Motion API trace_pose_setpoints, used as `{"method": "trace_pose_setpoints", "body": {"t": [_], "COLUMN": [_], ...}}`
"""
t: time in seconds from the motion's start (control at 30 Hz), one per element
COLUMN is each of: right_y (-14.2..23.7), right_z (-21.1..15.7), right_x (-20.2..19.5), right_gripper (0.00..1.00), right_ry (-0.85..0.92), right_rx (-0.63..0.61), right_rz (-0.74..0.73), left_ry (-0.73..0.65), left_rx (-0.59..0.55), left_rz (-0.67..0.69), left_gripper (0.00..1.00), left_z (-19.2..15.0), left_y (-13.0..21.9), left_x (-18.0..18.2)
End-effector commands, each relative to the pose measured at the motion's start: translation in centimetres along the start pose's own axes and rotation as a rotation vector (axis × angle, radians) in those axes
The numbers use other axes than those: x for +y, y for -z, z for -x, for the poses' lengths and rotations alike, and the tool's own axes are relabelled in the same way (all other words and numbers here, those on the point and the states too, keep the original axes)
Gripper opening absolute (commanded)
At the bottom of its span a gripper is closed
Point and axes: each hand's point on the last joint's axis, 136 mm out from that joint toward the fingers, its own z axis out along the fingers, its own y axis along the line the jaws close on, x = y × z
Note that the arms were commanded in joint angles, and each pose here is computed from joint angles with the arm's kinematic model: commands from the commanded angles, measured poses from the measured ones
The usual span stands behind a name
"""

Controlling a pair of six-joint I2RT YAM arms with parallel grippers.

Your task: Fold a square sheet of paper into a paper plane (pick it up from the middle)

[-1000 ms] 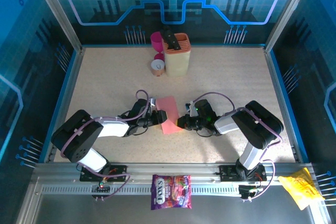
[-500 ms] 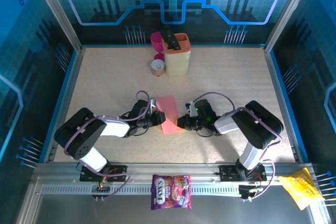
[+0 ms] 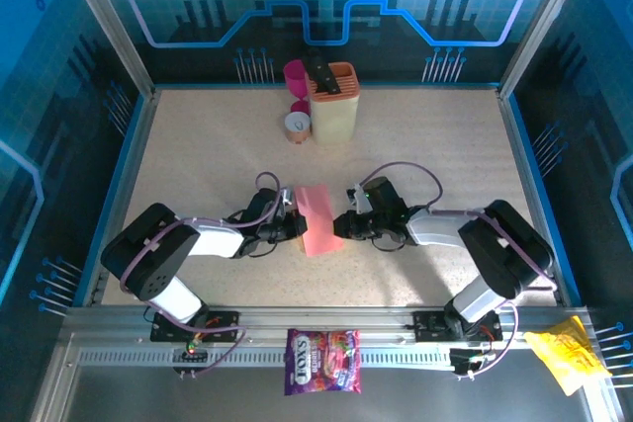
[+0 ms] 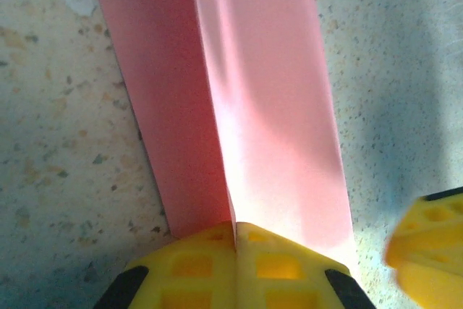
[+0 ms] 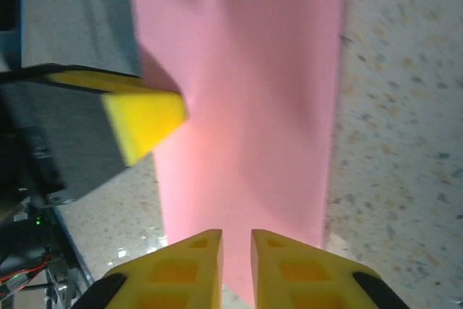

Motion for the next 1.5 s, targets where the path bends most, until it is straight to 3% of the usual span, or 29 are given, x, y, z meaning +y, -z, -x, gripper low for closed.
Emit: {"method": "trace_pose_setpoints", "body": {"t": [0.0, 0.17, 0.27, 0.63, 0.9, 1.1, 1.47], "right_y": [1.0, 1.1, 0.7, -1.9, -4.0, -4.1, -3.7], "right_z": [-0.9, -2.5, -3.3, -5.0, -5.6, -5.1, -5.0], "right_x": [0.8, 2.3, 3.0, 5.1, 6.2, 6.1, 5.5], "right_gripper": [0.24, 0.42, 0.48, 0.6, 0.62, 0.55, 0.2], "right_ry": [0.131, 0.318, 0.409, 0.594, 0.632, 0.629, 0.611], "right_rx": [0.054, 0.112, 0.128, 0.14, 0.164, 0.149, 0.147], "right_rz": [-0.1, -0.233, -0.285, -0.379, -0.381, -0.399, -0.402], "left_ry": [0.07, 0.155, 0.193, 0.291, 0.304, 0.305, 0.308], "left_rx": [0.033, 0.078, 0.107, 0.162, 0.168, 0.165, 0.162], "left_rz": [0.009, 0.059, 0.089, 0.085, 0.08, 0.074, 0.07], "left_gripper": [0.0, 0.0, 0.0, 0.0, 0.0, 0.0, 0.0], "left_z": [0.4, 0.2, 0.1, -0.3, -0.3, -0.2, -0.3], "left_y": [0.7, 1.4, 1.6, 1.3, 1.2, 1.2, 1.1], "left_x": [-1.0, -1.1, -0.8, -0.2, 0.0, -0.1, 0.0]}}
